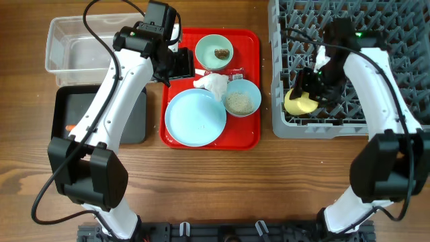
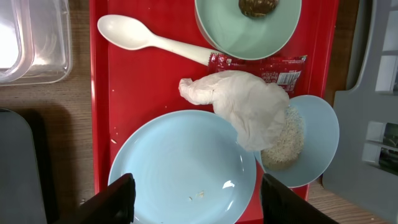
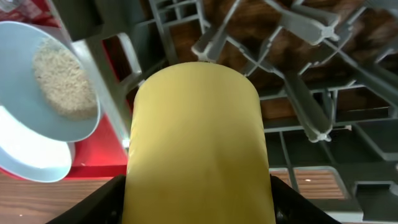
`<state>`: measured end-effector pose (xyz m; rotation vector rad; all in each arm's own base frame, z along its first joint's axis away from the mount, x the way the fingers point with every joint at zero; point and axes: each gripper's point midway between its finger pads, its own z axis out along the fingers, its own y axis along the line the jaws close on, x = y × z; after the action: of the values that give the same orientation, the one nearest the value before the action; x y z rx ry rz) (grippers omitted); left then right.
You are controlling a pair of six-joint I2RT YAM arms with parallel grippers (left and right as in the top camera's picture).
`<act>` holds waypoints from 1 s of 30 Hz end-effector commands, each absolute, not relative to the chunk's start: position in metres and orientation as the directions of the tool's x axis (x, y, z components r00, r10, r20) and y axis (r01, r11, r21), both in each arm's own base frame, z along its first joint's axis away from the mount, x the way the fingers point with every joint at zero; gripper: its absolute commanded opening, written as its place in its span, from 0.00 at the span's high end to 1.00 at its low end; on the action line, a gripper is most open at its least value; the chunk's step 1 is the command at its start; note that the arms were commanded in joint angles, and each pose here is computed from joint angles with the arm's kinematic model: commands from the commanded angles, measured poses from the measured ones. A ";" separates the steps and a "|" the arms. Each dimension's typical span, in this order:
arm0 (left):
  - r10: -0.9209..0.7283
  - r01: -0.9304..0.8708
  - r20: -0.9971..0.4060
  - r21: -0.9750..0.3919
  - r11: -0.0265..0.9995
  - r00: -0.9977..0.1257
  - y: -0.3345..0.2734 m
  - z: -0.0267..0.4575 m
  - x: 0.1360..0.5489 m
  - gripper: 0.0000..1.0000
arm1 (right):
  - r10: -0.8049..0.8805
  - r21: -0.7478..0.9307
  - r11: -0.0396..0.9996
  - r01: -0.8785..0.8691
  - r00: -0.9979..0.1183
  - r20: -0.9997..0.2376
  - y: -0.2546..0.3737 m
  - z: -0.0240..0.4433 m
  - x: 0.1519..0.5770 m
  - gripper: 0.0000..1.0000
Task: Sort waste into correct bins and load items into the dishwasher rack
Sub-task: 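Place the yellow cup upside down in the rack with the right gripper, then grasp the edge of the light-blue plate with the right gripper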
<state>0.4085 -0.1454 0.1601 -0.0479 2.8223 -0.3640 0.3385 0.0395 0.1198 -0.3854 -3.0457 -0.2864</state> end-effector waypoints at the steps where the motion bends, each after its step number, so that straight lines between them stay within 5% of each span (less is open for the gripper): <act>1: -0.070 0.003 -0.295 -0.241 0.971 -0.953 -0.143 0.164 0.407 0.36 | 0.263 0.130 0.953 0.274 -0.960 0.097 0.034 0.109 0.341 0.32; 7: -0.071 0.006 -0.305 -0.244 0.970 -0.950 -0.144 0.165 0.409 0.30 | 0.248 0.185 0.950 0.250 -0.968 0.035 0.040 0.131 0.357 0.28; 10: -0.071 0.006 -0.305 -0.244 0.970 -0.950 -0.144 0.165 0.409 0.30 | 0.230 0.192 0.955 0.227 -0.973 0.007 0.040 0.144 0.363 0.00; 22: -0.105 -0.027 -0.303 -0.252 0.967 -0.947 -0.140 0.165 0.411 0.30 | 0.157 0.248 0.960 0.130 -0.983 -0.090 0.057 0.192 0.371 0.16; 25: -0.181 -0.098 -0.310 -0.265 0.959 -0.933 -0.116 0.177 0.414 0.30 | 0.009 0.343 0.939 -0.026 -0.995 -0.099 0.108 0.198 0.363 0.26; 30: -0.401 -0.284 -0.389 -0.325 0.902 -0.829 -0.042 0.235 0.407 0.28 | -0.162 0.321 0.924 -0.207 -0.974 -0.160 0.199 0.189 0.347 0.25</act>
<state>0.4138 -0.0773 0.1883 -0.3583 2.7477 -0.3464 0.3592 0.1739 0.1867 0.2720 -3.2064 -0.5552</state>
